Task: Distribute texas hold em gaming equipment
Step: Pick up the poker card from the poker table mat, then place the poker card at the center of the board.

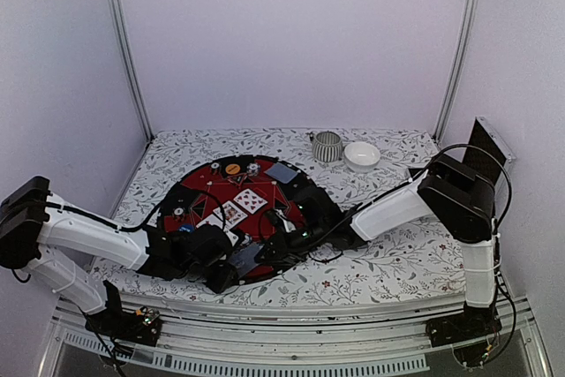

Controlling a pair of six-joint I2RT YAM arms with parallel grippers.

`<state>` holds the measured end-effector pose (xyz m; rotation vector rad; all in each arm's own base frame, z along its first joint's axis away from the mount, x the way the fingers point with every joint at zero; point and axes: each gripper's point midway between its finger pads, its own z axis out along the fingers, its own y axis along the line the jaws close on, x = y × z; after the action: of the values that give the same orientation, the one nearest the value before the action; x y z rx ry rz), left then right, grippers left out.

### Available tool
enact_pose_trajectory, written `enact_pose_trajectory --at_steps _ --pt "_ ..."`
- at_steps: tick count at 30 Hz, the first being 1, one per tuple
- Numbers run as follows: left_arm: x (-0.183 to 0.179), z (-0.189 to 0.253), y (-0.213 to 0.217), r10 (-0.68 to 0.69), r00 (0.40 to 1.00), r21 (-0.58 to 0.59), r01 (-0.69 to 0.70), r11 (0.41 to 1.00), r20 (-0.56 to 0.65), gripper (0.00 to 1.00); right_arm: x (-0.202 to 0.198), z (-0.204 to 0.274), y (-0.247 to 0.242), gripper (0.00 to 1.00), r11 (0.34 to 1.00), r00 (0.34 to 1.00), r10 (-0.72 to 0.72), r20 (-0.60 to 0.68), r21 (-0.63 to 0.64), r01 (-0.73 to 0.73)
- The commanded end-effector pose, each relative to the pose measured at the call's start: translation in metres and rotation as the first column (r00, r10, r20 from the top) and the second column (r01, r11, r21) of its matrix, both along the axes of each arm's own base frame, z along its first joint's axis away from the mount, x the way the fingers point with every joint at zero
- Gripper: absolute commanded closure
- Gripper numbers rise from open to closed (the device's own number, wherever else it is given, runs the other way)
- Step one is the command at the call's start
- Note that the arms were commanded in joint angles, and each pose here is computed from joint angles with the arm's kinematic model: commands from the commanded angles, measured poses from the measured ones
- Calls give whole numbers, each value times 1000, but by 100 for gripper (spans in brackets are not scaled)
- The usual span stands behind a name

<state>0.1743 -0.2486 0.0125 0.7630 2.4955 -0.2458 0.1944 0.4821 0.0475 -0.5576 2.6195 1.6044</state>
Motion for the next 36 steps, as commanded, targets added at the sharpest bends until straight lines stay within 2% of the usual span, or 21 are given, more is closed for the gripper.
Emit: enact_pose_trajectory --at_steps 1,3,4,10,13,17,22,27,28,31,33,34,35,36 --pt "-4 -15 -4 -26 998 -23 25 999 -48 74 -2 1 10 88 999 1000 22 -7 33 -22" --pt "-5 -12 -5 -32 998 -31 31 999 -48 74 -2 2 9 96 999 1000 20 0 33 -20" --pt "-6 -9 -7 -42 998 -43 39 998 -48 75 -1 4 8 97 999 1000 17 5 35 -17" --pt "-11 22 -24 -130 991 -128 131 983 14 74 10 36 -7 98 998 996 -28 79 50 24" --pt "-18 43 -41 -209 975 -145 218 965 75 74 15 63 -28 98 997 990 -64 126 57 57" --pt "-26 52 -62 -302 943 -99 316 944 137 71 22 89 -62 98 993 976 -114 186 27 111" --pt "-21 35 -101 -390 908 19 392 920 154 70 37 108 -120 98 970 935 -219 279 -41 240" --pt "-13 14 -149 -476 865 108 463 879 161 68 44 102 -179 98 924 896 -317 311 -111 366" --pt "-11 10 -154 -480 863 118 466 877 159 64 44 102 -190 98 916 888 -331 319 -118 384" --pt "-10 1 -162 -497 854 135 480 867 151 42 43 98 -210 98 895 873 -361 328 -142 423" --pt "-14 8 -165 -507 848 115 495 861 154 23 42 98 -216 98 889 868 -365 336 -152 432" --pt "-17 13 -166 -513 844 97 504 858 155 7 41 97 -217 98 888 870 -362 335 -160 431" --pt "-20 18 -167 -523 838 80 517 852 155 2 40 97 -218 98 890 873 -356 333 -165 426" --pt "-23 22 -167 -532 832 67 529 846 158 2 38 96 -217 98 893 878 -351 326 -166 418"
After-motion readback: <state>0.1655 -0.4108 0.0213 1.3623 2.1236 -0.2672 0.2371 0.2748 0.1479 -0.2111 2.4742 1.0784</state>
